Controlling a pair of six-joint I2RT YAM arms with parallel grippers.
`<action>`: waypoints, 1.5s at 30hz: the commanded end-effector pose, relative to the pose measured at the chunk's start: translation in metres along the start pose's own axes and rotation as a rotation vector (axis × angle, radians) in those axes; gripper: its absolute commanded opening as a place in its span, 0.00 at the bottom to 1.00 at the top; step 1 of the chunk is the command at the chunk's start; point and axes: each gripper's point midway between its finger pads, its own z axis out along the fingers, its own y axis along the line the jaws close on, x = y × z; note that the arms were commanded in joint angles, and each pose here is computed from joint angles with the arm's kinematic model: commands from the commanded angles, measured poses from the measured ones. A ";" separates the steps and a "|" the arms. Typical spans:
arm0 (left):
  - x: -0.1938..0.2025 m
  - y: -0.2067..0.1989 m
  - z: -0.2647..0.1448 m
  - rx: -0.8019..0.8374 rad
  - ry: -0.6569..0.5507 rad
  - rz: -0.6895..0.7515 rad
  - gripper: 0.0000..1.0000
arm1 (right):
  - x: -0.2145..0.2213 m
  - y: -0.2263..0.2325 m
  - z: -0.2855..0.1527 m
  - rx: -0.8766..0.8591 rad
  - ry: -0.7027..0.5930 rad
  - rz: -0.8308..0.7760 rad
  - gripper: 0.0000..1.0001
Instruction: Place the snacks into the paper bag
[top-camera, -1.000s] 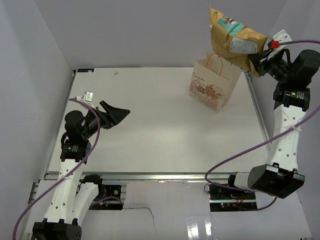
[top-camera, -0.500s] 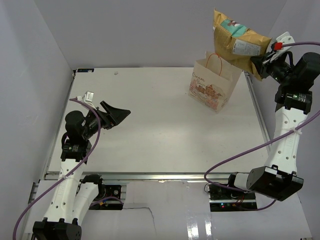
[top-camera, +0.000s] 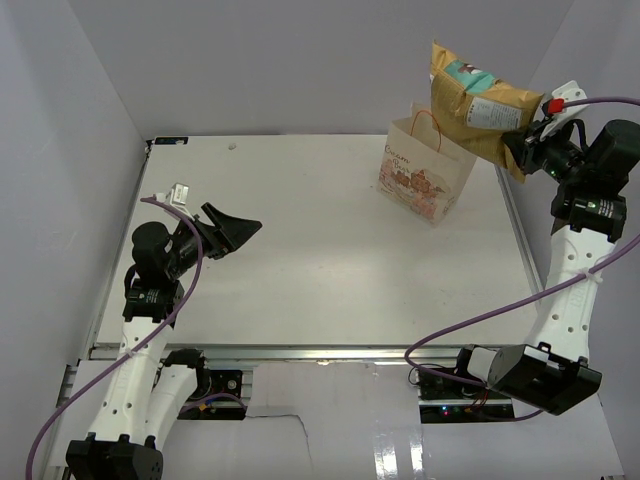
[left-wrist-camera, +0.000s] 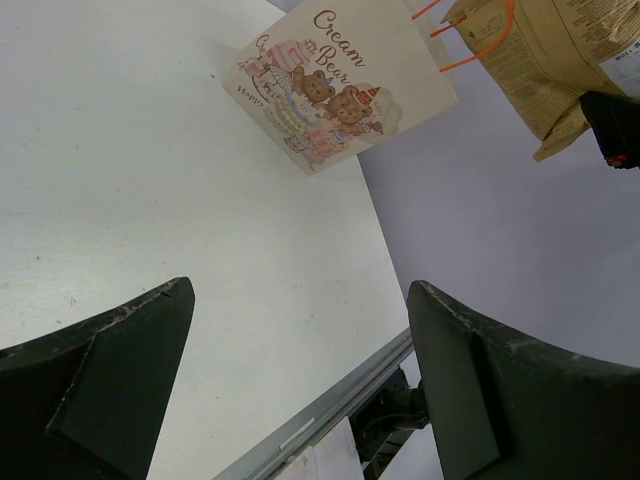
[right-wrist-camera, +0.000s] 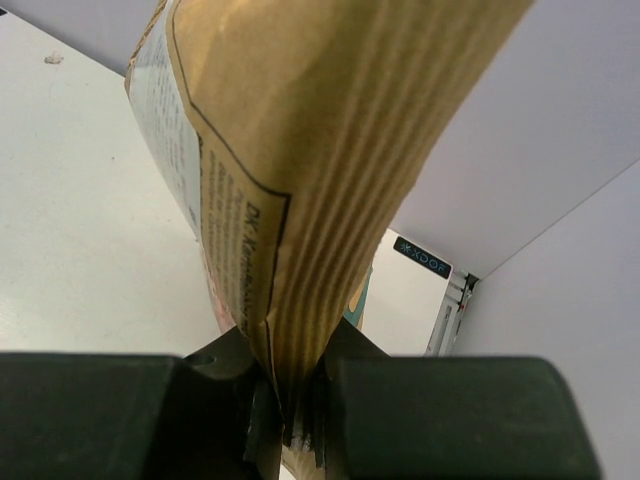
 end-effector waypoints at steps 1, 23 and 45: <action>0.000 -0.003 0.000 0.019 0.000 0.017 0.98 | -0.022 -0.002 -0.010 0.026 -0.046 -0.066 0.10; 0.001 -0.002 0.000 0.022 0.002 0.015 0.98 | -0.007 -0.010 -0.008 0.047 -0.003 -0.064 0.29; 0.002 -0.002 0.001 0.028 0.005 0.011 0.98 | -0.018 -0.025 0.014 0.012 -0.042 0.020 0.44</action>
